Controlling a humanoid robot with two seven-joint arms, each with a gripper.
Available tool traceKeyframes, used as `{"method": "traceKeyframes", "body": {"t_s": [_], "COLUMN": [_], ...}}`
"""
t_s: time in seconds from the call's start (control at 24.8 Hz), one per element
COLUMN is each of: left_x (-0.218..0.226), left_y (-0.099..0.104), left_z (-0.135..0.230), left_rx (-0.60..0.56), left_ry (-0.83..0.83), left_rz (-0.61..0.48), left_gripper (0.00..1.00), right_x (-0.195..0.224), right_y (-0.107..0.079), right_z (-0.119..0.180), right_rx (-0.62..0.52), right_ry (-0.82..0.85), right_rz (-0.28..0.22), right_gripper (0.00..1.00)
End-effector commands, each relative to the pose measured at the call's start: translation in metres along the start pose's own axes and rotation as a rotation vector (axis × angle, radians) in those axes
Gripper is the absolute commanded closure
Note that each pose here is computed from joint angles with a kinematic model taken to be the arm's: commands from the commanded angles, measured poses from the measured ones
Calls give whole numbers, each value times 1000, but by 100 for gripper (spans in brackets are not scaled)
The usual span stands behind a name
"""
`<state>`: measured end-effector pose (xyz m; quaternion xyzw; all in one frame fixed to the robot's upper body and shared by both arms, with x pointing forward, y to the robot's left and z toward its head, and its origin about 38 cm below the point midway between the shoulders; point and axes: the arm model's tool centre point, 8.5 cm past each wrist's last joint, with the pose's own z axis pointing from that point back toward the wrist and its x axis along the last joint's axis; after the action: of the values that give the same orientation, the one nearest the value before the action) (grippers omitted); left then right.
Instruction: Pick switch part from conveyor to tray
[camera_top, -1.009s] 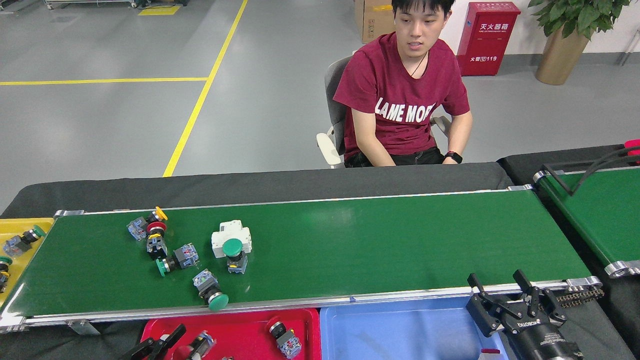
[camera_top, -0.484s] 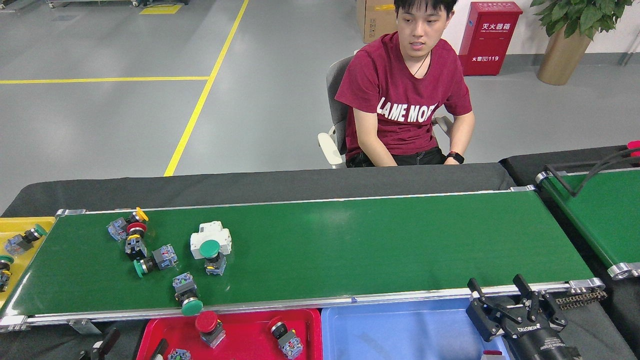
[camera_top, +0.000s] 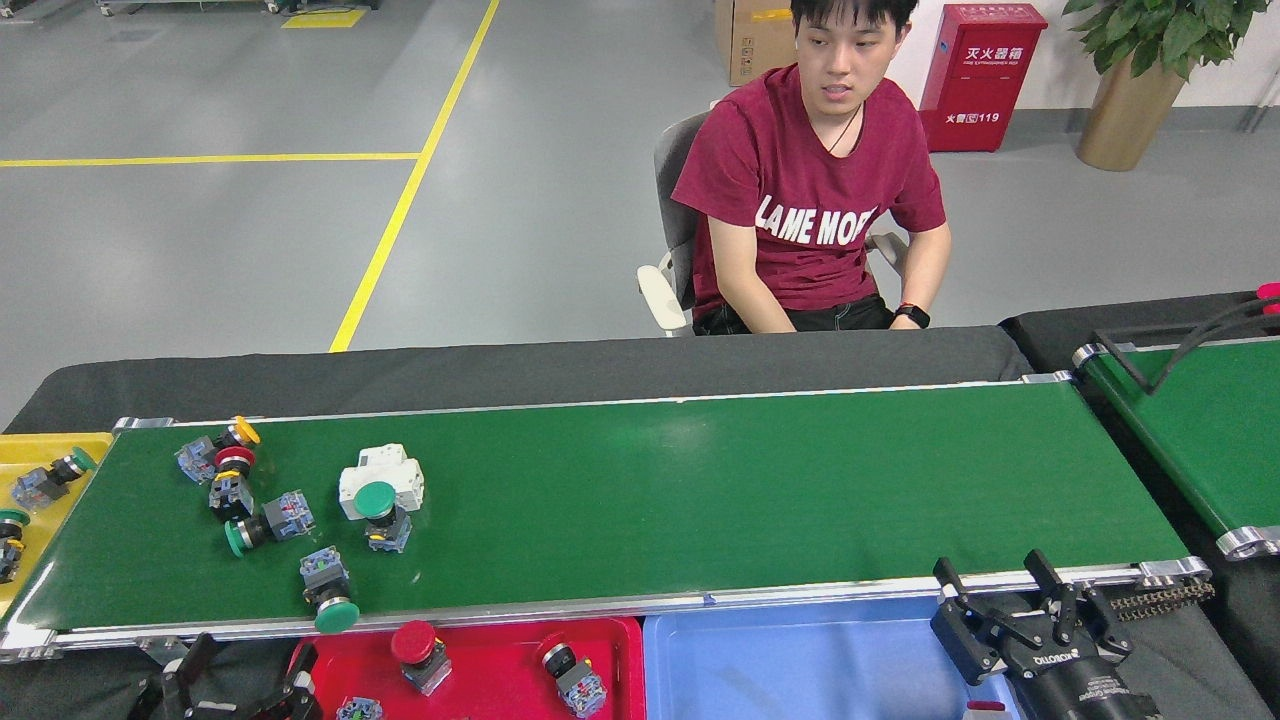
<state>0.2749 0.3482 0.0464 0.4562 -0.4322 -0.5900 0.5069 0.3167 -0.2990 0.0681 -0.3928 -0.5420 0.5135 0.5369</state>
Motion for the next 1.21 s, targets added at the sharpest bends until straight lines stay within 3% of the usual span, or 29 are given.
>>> {"method": "traceKeyframes", "body": {"t_s": [0.0, 0.32, 0.48, 0.52, 0.61, 0.65, 0.77, 0.93, 1.05, 1.09, 1.17], "left_x": [-6, -14, -43, -49, -57, -58, -57, -47, -22, -14, 10], "left_y": [4, -3, -2, -3, -8, -11, -11, -1, 8, 6, -5], "left_z": [-6, -33, -55, -58, -61, -63, -62, -55, -15, -2, 34], "left_rx": [-6, -25, -48, -57, -73, -80, -77, -31, 15, 11, -25], "left_ry": [15, 46, 117, 132, 141, 143, 136, 67, -137, -194, -325], "left_rz": [-9, 36, 33, 31, 36, 44, 43, 42, 8, -6, -32], "left_gripper": [0, 0, 3, 13, 62, 75, 89, 95, 94, 93, 75], "right_x": [-1, -1, -1, -1, 0, -1, 0, 0, 0, 1, 1], "right_y": [-8, -7, -7, -7, -7, -6, -2, -1, -2, -2, -2], "right_z": [-1, -1, -1, -1, -1, 0, 2, 2, 2, 2, 2], "right_rx": [-22, -21, -21, -21, -20, -17, -6, -4, -5, -6, -6], "right_ry": [-10, -8, -8, -8, -9, -8, -9, -10, -11, -11, -11], "right_rz": [16, 17, 17, 17, 17, 16, 18, 17, 19, 17, 17], "right_gripper": [4, 4, 4, 4, 4, 4, 4, 4, 4, 4, 4]}}
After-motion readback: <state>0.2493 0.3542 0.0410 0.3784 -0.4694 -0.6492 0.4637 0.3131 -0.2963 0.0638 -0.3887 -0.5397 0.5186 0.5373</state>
